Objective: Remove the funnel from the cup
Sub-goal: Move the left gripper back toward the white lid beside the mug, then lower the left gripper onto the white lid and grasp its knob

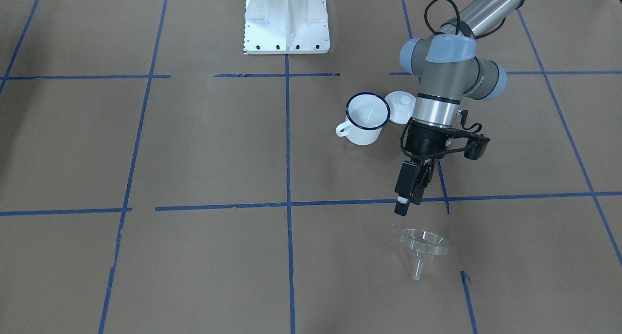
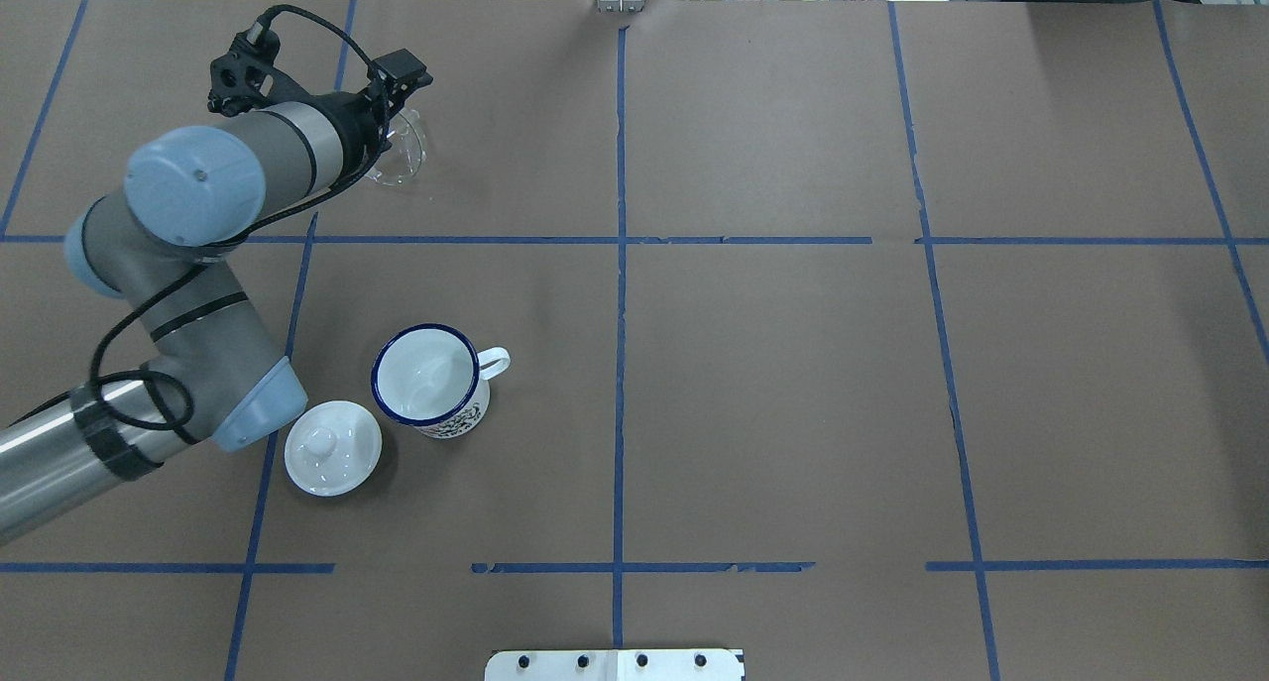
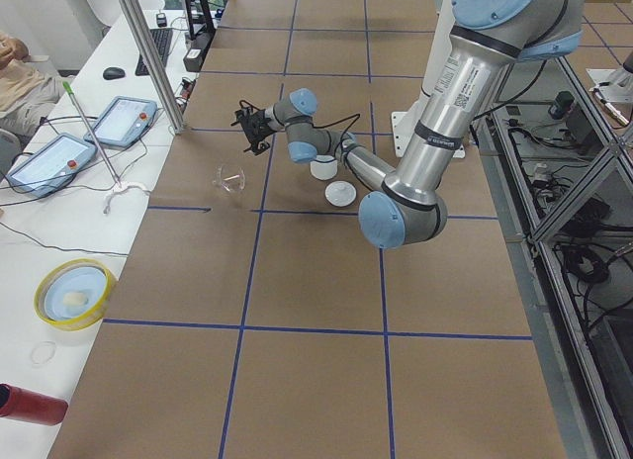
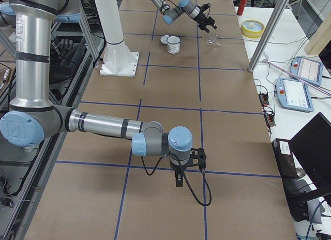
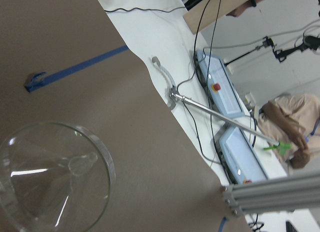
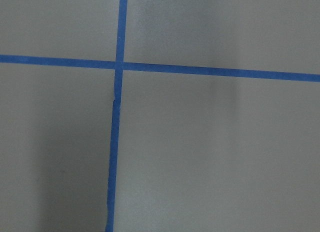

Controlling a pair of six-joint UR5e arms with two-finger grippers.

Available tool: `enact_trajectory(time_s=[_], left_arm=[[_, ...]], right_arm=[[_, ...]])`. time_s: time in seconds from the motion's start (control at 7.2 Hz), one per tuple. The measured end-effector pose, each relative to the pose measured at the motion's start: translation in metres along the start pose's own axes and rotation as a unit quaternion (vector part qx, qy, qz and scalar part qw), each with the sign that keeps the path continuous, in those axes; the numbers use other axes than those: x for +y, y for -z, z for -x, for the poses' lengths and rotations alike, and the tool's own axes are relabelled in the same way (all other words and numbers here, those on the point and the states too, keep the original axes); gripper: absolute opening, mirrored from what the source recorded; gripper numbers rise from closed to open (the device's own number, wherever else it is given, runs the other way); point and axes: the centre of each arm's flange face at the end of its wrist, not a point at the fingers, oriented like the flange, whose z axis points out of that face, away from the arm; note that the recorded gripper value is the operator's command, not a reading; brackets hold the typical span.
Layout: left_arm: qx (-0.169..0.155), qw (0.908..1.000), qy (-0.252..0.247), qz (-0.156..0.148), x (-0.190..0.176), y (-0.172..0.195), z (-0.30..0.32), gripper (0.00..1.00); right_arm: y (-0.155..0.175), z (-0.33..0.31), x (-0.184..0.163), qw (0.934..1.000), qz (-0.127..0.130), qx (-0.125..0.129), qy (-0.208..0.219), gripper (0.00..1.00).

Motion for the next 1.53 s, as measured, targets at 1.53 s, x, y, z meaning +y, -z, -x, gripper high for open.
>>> enact_trajectory(time_s=[1.53], left_arm=[[-0.232, 0.8857, -0.290, 0.278, 0.083, 0.093, 0.150, 0.99]], right_arm=[[0.000, 0.000, 0.000, 1.0000, 0.000, 0.000, 0.000, 1.00]])
